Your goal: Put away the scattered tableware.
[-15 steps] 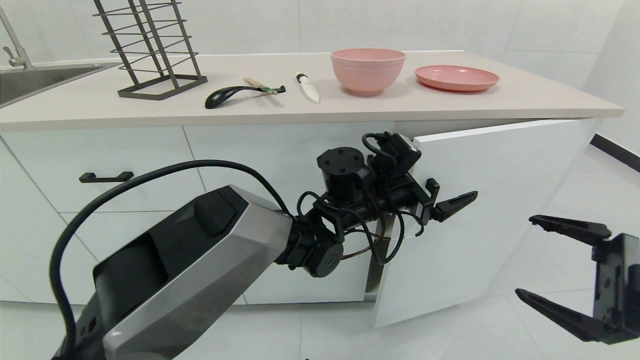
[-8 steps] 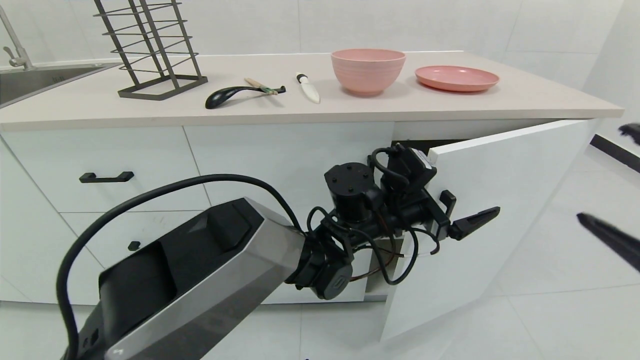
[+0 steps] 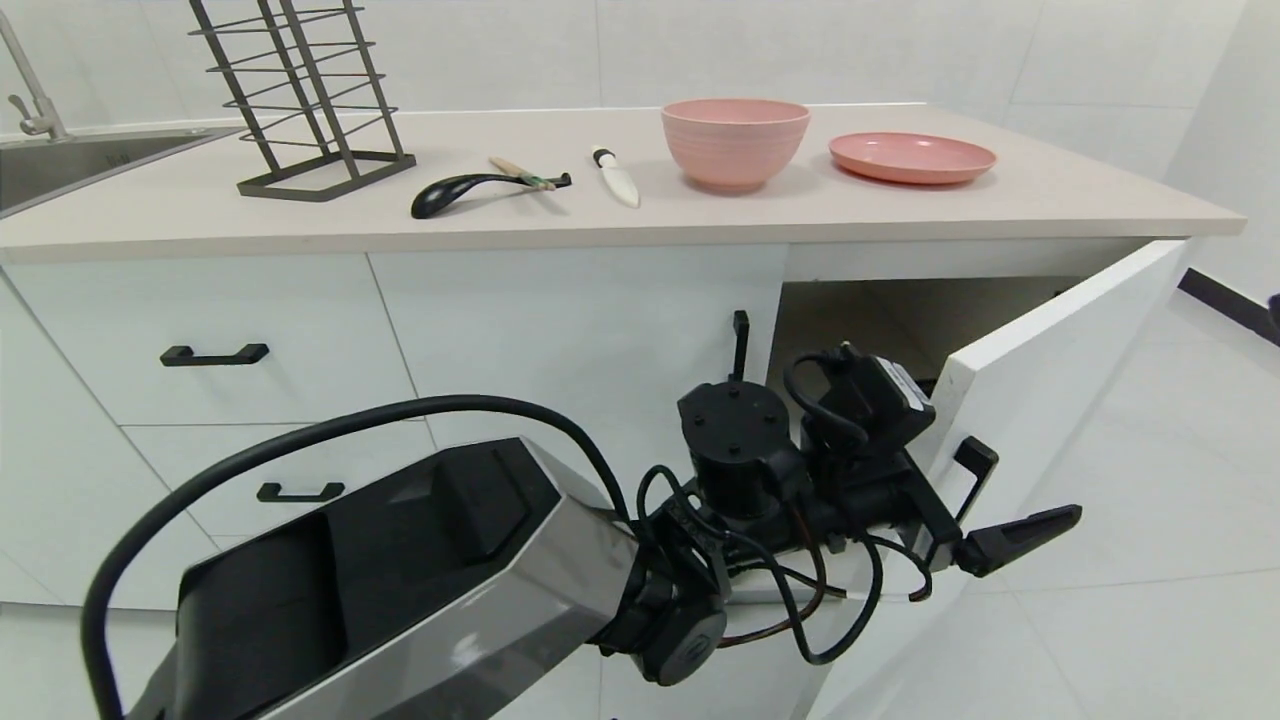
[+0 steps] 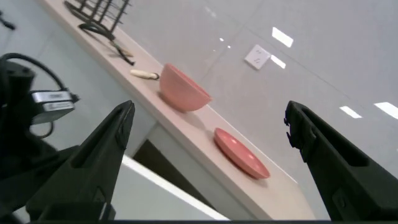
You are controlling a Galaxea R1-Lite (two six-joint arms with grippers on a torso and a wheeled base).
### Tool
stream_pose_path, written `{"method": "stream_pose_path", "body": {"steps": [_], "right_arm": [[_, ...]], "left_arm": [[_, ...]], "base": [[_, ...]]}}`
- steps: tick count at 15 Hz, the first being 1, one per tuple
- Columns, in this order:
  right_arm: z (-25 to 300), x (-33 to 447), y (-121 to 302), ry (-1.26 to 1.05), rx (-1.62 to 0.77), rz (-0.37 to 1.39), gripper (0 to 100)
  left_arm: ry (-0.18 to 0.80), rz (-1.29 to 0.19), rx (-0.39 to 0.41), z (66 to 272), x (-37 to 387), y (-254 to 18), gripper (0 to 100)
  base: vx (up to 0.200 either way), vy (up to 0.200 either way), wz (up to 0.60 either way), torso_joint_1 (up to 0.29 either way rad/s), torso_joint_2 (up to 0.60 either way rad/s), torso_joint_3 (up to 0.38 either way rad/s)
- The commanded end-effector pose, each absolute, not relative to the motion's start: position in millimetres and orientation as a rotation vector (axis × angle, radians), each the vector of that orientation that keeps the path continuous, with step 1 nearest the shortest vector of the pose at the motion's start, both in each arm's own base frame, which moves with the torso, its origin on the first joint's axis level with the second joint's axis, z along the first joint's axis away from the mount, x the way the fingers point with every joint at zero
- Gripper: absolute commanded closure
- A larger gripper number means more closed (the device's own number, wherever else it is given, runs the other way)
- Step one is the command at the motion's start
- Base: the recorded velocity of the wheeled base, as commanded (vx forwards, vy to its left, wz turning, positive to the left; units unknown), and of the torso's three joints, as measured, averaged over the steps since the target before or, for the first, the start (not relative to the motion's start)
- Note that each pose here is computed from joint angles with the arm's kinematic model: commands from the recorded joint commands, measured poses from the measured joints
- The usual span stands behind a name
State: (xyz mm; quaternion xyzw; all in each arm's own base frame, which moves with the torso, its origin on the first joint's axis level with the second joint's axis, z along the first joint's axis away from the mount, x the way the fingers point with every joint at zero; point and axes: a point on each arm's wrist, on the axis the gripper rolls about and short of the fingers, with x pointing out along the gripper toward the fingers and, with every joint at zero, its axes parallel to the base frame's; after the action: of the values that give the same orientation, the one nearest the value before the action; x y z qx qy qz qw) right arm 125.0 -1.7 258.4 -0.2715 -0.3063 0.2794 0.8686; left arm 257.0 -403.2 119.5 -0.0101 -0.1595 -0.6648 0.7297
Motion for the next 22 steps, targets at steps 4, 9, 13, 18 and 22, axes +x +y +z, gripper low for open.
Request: {"method": "stream_pose_path", "body": {"steps": [4,9,13,18,22], "right_arm": [[271,125,-3,-0.674,-0.525,0.518,0],[275,124,-4,-0.680,-0.500,0.487,0],[279,122,-4,-0.695,-0.486,0.470,0],[295,112,-2,-0.762,-0.489,0.453,0],[302,107,-1,-0.797,-0.498,0.449,0]], "left_arm": [[-0.337,-1.508,-0.044,115,234,-422,0],[-0.307,-1.590,-0.068,92,200,-456,0],[-0.366,-1.603,-0.109,96,189,-481,0],[-0.364,-1.636,-0.129,89,174,-501,0],[-0.327,-1.690,-0.124,64,153,-524,0]], "base": [[0.000,0.000,0.00,0.000,0.00,0.000],[0.000,0.000,0.00,0.000,0.00,0.000],[0.000,0.000,0.00,0.000,0.00,0.000],[0.000,0.000,0.00,0.000,0.00,0.000],[0.000,0.000,0.00,0.000,0.00,0.000]]}}
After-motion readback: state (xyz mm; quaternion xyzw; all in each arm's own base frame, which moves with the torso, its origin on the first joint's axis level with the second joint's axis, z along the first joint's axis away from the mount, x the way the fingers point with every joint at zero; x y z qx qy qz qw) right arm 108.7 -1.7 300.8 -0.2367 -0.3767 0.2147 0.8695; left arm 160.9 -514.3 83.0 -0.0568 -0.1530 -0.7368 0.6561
